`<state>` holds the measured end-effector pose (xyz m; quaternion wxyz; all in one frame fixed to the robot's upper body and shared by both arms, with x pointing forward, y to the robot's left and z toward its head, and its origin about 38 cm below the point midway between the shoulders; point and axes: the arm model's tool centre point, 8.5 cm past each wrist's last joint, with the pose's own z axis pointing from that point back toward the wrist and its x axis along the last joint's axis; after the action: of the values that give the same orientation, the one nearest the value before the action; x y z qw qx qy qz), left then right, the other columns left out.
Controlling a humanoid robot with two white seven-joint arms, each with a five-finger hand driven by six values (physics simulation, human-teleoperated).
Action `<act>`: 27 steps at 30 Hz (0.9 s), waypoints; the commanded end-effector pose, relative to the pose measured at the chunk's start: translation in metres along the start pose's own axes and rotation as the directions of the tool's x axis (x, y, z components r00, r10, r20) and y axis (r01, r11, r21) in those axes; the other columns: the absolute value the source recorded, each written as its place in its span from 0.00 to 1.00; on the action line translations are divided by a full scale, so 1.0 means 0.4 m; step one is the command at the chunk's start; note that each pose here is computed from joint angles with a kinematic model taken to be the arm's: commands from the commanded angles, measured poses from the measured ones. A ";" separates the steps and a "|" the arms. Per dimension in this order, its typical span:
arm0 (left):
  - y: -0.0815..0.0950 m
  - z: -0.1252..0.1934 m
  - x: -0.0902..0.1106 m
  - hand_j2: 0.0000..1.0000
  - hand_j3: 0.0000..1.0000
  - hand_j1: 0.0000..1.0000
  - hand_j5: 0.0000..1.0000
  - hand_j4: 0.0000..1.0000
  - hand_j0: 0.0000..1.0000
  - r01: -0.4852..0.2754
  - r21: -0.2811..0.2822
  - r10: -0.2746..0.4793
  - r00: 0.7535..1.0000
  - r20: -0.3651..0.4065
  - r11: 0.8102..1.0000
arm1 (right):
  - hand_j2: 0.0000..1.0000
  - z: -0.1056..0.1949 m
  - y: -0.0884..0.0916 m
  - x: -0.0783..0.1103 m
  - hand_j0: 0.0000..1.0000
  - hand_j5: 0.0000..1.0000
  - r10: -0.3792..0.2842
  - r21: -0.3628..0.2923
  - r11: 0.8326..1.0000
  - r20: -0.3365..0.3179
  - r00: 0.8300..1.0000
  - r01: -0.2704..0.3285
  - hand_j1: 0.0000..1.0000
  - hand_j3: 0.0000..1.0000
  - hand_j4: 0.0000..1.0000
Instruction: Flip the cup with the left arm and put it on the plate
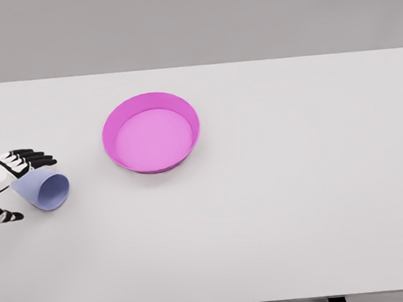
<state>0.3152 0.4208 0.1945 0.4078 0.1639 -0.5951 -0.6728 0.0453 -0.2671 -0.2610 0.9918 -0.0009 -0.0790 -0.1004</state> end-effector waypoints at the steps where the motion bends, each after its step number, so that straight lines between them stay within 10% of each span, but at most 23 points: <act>1: -0.015 -0.008 0.003 1.00 1.00 1.00 1.00 1.00 1.00 -0.027 0.018 0.027 1.000 0.004 0.999 | 1.00 0.000 0.000 -0.001 1.00 1.00 0.001 0.000 1.000 -0.001 1.000 -0.001 1.00 1.00 1.00; 27: -0.082 -0.057 -0.115 1.00 1.00 1.00 1.00 1.00 1.00 -0.055 -0.011 0.054 0.992 -0.114 0.998 | 1.00 0.000 0.000 0.003 1.00 1.00 0.000 0.000 1.000 0.002 1.000 0.000 1.00 1.00 1.00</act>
<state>0.3517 0.4364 0.1609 0.4472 0.1876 -0.5784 -0.6560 0.0463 -0.2671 -0.2609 0.9917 -0.0009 -0.0798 -0.1004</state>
